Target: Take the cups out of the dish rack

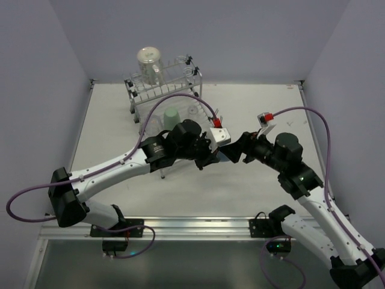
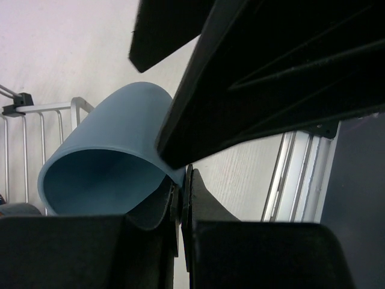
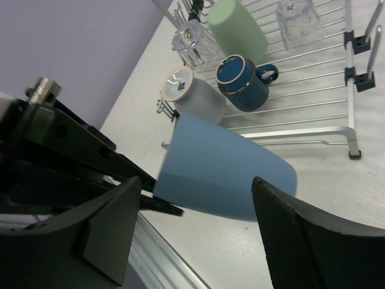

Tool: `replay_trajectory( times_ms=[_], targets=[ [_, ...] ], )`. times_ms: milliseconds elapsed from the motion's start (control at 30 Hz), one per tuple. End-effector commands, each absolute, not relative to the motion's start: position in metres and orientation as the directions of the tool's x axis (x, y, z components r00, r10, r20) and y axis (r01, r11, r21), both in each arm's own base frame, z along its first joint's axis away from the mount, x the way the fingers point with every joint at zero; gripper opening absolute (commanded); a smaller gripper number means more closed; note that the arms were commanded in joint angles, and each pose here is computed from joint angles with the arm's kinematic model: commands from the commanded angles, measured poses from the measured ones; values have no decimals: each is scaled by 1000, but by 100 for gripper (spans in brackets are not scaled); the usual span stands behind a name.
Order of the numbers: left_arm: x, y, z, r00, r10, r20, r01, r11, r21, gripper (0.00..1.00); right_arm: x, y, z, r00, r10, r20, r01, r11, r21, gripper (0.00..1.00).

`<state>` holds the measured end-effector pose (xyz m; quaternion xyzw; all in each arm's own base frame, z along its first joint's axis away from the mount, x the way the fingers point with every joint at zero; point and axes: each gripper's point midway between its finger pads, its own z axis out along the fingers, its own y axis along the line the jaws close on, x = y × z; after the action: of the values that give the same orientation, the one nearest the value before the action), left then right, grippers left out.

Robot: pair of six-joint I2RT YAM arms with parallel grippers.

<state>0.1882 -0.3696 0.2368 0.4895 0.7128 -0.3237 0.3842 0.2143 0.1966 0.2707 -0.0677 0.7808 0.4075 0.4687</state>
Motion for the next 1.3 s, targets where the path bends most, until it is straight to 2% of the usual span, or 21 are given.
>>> replay_trajectory(
  times_ms=[0, 133, 300, 500, 533, 700, 800, 900, 933, 1033, 1167, 1267],
  targets=[
    [190, -390, 253, -143, 409, -901, 961, 276, -27, 0, 216, 213, 283, -565, 294, -771, -529, 589, 612, 79],
    [190, -394, 246, -133, 413, -901, 958, 285, -11, 0, 224, 214, 277, -581, 325, -746, -490, 592, 640, 80],
    [201, -393, 246, -118, 422, -899, 937, 347, 40, 0, 239, 203, 252, -590, 322, -741, -397, 684, 613, 77],
    [205, -400, 236, -116, 447, -887, 929, 366, 63, 0, 242, 188, 230, -610, 293, -736, -317, 761, 566, 66],
    [206, -402, 230, -124, 456, -881, 927, 370, 61, 0, 242, 185, 227, -608, 290, -739, -308, 771, 557, 62],
    [191, -418, 205, -138, 501, -855, 948, 317, 33, 0, 228, 172, 199, -653, 270, -707, -243, 810, 534, 56],
    [188, -429, 187, -141, 541, -829, 944, 327, 53, 0, 223, 157, 185, -631, 328, -703, -176, 822, 541, 57],
    [203, -431, 175, -164, 580, -798, 917, 388, 93, 0, 229, 133, 184, -553, 425, -717, -67, 834, 547, 78],
    [206, -432, 173, -170, 591, -788, 913, 396, 100, 0, 232, 124, 185, -521, 462, -717, -26, 832, 555, 80],
    [214, -431, 174, -182, 601, -778, 896, 427, 120, 0, 242, 93, 194, -395, 554, -733, 93, 818, 568, 80],
    [223, -425, 170, -198, 643, -739, 876, 454, 160, 0, 253, 74, 236, -262, 619, -740, 100, 780, 617, 77],
    [227, -426, 165, -218, 659, -720, 875, 459, 155, 0, 260, 46, 260, -143, 624, -768, 172, 780, 602, 75]
  ],
)
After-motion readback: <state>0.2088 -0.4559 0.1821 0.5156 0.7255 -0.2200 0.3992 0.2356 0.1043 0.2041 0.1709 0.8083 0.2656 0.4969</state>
